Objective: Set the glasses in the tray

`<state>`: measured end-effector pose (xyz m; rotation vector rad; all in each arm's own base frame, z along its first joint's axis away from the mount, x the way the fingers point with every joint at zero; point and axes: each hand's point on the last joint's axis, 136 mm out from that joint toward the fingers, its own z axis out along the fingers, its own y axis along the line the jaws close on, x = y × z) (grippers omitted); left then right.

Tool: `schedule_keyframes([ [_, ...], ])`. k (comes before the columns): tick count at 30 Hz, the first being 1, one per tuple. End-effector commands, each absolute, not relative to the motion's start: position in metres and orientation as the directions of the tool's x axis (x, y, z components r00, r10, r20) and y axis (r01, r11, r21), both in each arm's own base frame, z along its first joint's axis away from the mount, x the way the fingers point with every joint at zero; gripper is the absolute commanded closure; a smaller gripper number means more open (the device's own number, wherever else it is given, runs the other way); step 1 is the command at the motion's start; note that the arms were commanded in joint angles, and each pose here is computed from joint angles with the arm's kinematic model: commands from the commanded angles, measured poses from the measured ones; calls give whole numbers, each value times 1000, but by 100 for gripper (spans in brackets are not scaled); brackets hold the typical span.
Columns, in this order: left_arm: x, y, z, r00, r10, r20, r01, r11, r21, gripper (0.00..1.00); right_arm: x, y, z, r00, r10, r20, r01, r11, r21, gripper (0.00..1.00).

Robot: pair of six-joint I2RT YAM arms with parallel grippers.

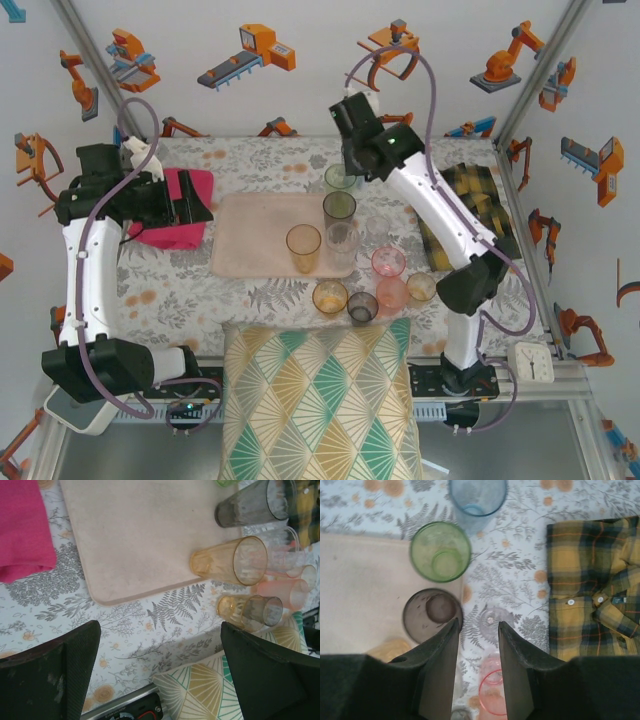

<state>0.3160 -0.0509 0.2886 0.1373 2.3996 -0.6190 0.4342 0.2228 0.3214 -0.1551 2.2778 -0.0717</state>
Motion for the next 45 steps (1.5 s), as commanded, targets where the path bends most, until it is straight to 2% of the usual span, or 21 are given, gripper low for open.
schedule_keyframes([
  [1, 308, -60, 303, -768, -23, -640, 317, 855, -411, 3, 453, 205, 337, -613, -70, -787, -52, 997, -48, 61],
  [9, 302, -72, 300, -783, 7, -622, 371, 808, -458, 3, 506, 181, 311, -620, -6, -785, -7, 1000, -3, 61],
  [23, 324, -54, 291, -799, 13, -601, 305, 870, -388, 3, 571, 180, 256, -622, 7, -783, -23, 999, 26, 61],
  [33, 326, -45, 287, -809, -12, -588, 261, 889, -376, 3, 590, 185, 244, -580, 35, -814, -27, 998, 62, 61],
  [45, 329, -43, 283, -812, -18, -583, 250, 892, -376, 3, 595, 179, 221, -616, 33, -787, -12, 999, 51, 61],
])
